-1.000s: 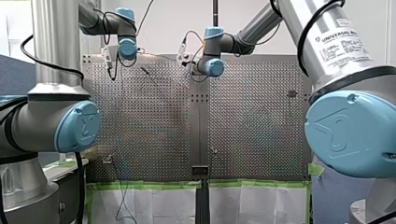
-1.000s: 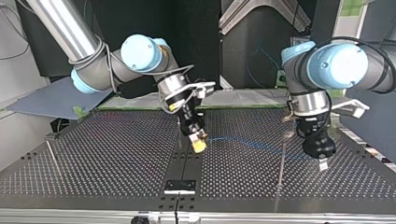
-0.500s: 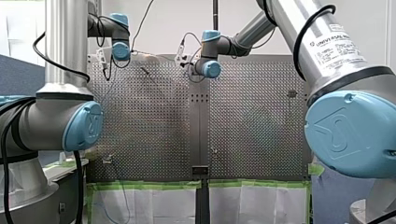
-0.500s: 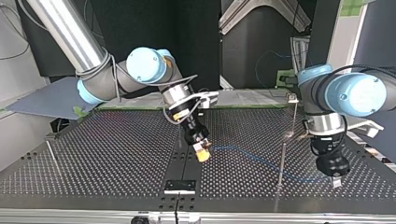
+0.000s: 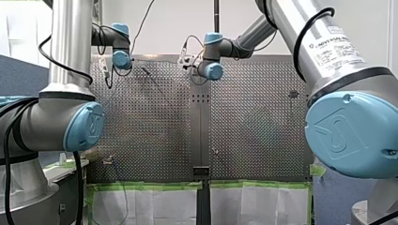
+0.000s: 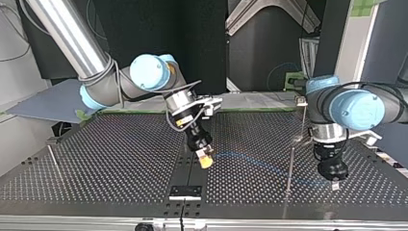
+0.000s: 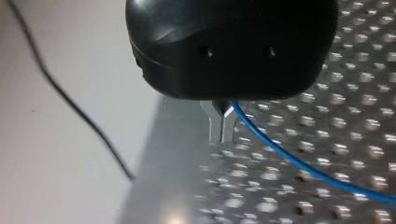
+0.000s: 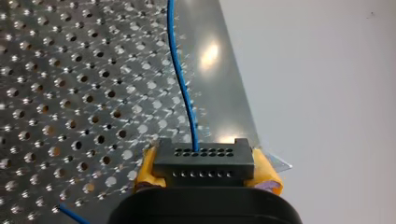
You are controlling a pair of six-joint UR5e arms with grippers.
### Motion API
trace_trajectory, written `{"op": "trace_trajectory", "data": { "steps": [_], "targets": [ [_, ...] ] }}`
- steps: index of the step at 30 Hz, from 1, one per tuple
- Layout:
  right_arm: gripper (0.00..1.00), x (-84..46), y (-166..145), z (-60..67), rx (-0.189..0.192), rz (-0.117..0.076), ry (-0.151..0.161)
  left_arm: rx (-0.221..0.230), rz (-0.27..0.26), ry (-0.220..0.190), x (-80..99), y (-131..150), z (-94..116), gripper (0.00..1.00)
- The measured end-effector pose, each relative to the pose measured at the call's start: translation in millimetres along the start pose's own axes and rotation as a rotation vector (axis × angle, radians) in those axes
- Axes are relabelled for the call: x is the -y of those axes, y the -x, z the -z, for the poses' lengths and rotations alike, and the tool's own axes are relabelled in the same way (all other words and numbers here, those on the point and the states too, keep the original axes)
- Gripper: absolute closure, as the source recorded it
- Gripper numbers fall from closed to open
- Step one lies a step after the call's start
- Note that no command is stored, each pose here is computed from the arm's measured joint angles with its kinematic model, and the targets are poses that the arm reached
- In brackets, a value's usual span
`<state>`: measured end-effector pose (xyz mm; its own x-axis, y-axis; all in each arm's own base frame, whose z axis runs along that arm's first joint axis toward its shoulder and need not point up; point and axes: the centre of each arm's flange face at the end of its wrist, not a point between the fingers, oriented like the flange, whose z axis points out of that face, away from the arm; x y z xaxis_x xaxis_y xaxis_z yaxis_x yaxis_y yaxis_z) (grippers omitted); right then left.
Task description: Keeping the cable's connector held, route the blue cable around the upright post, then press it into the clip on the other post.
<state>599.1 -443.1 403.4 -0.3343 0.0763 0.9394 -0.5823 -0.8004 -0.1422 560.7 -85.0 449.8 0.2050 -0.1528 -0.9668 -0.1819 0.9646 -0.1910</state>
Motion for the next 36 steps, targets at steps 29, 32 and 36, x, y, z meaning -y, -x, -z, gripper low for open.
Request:
{"op": "trace_trajectory", "data": {
  "steps": [29, 32, 36],
  "targets": [
    [1.0, -15.9, 117, 20.9, 0.209, 0.027, 0.032, -0.182, 0.0, -0.009, 8.7, -95, -9, 1.0],
    [1.0, -17.8, 129, 26.8, 0.231, 0.027, 0.037, -0.189, 0.021, -0.006, 12.5, -97, -7, 1.0],
    [1.0, -20.3, 145, 33.9, 0.259, 0.027, 0.043, -0.191, 0.061, -0.007, 16.9, -99, -5, 1.0]
  ]
}}
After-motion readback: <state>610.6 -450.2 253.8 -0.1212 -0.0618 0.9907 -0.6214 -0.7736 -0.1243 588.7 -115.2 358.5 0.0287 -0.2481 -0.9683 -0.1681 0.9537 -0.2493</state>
